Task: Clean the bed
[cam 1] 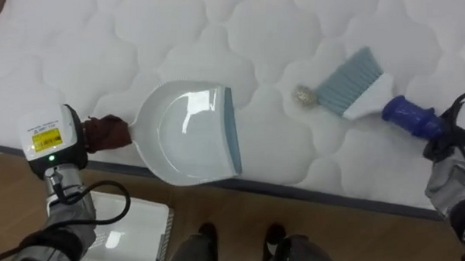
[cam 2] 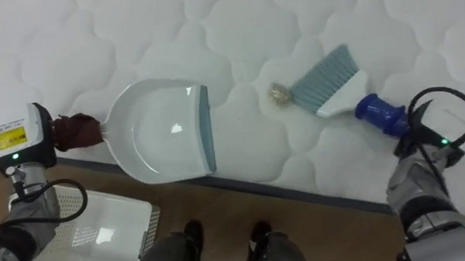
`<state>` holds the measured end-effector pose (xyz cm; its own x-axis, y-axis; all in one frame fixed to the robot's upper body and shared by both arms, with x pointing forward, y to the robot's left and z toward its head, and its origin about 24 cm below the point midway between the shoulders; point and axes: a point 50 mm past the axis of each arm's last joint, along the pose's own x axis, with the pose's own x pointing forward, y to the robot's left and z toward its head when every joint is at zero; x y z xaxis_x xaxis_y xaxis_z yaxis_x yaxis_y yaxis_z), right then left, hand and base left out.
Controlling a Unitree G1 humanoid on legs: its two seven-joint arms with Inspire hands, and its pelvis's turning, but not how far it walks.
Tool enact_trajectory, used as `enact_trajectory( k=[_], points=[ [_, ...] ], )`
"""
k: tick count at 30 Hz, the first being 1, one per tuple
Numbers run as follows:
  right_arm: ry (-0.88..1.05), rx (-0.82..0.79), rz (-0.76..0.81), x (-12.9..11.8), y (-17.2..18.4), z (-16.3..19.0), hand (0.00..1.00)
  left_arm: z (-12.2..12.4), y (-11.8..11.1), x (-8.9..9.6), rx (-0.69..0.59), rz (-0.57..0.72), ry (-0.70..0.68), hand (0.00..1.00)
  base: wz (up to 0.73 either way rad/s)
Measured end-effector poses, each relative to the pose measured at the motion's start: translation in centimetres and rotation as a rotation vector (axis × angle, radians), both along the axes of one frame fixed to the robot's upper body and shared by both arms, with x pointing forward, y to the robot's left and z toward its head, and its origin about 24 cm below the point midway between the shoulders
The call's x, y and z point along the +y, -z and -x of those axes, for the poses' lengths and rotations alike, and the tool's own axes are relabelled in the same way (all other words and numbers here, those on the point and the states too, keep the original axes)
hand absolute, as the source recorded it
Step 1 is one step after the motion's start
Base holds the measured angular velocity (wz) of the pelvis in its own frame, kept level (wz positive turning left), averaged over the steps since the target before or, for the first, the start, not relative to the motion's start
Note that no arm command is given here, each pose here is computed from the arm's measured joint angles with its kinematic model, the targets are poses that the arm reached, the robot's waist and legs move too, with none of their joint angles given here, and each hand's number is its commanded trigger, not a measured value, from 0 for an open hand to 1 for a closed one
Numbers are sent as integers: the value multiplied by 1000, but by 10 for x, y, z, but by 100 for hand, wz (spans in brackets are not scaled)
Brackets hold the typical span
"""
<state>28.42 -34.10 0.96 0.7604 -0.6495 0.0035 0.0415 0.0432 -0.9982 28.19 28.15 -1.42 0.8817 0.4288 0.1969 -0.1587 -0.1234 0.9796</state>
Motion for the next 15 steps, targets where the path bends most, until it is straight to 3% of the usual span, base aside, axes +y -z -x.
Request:
enact_trajectory(
  k=[8, 15],
  points=[
    [-97, 54, 214, -4, -24, -15, 100, -5, -11, 9, -14, -52, -3, 100, 0],
    [-129, 55, 302, -8, -39, -22, 100, -11, -21, 10, -41, -93, 6, 100, 0]
  ],
)
